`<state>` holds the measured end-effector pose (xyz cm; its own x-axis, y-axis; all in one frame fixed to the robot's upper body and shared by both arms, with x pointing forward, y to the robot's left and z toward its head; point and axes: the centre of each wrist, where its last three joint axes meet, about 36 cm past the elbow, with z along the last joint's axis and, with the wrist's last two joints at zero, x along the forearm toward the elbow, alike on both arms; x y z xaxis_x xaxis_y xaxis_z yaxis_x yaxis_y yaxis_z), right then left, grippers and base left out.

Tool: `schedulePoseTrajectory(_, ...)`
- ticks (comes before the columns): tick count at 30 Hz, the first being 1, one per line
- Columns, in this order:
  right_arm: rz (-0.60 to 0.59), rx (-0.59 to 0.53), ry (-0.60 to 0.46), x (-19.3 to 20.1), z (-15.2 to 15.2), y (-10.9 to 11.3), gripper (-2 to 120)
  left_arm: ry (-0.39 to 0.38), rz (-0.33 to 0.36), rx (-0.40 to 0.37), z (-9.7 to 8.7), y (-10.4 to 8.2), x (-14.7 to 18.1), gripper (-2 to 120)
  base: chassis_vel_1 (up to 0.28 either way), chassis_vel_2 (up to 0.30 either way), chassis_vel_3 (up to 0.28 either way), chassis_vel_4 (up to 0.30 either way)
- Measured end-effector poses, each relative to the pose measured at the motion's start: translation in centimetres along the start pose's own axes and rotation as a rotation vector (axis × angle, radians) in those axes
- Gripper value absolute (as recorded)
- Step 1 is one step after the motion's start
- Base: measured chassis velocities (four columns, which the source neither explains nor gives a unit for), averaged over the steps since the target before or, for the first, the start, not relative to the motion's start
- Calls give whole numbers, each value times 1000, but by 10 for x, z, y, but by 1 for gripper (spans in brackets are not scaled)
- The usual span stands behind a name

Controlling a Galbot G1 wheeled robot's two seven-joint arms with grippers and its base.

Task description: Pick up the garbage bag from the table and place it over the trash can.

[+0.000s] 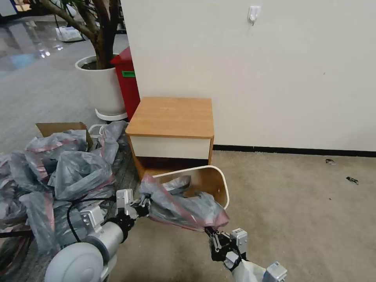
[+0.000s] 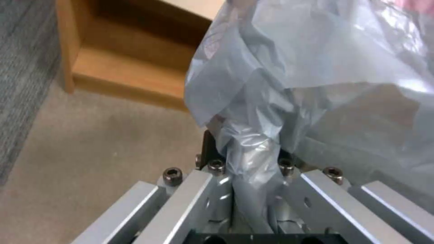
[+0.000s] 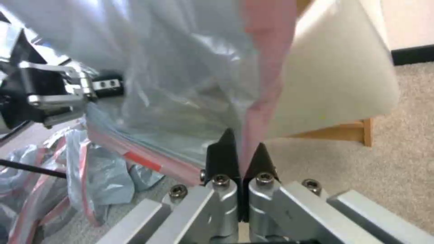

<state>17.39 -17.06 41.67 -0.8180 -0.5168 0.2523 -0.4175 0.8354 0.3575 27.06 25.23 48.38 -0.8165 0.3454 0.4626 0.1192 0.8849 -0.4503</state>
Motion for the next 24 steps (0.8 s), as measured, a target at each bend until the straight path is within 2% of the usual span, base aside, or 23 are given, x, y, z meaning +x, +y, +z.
schedulePoseTrajectory(9, -5, 28, 53, 10, 1, -11, 0, 28, 23, 31, -2, -3, 2, 4, 0, 0, 0, 0)
schedulePoseTrajectory(22, 2, 52, 104, 12, 8, -22, 0, 28, 32, 40, -3, -4, 3, 4, 0, 0, 0, 0)
schedulePoseTrajectory(24, 24, 71, 116, 12, 11, -26, 4, 14, 21, 36, -4, -3, 4, 4, 0, 0, 0, 0)
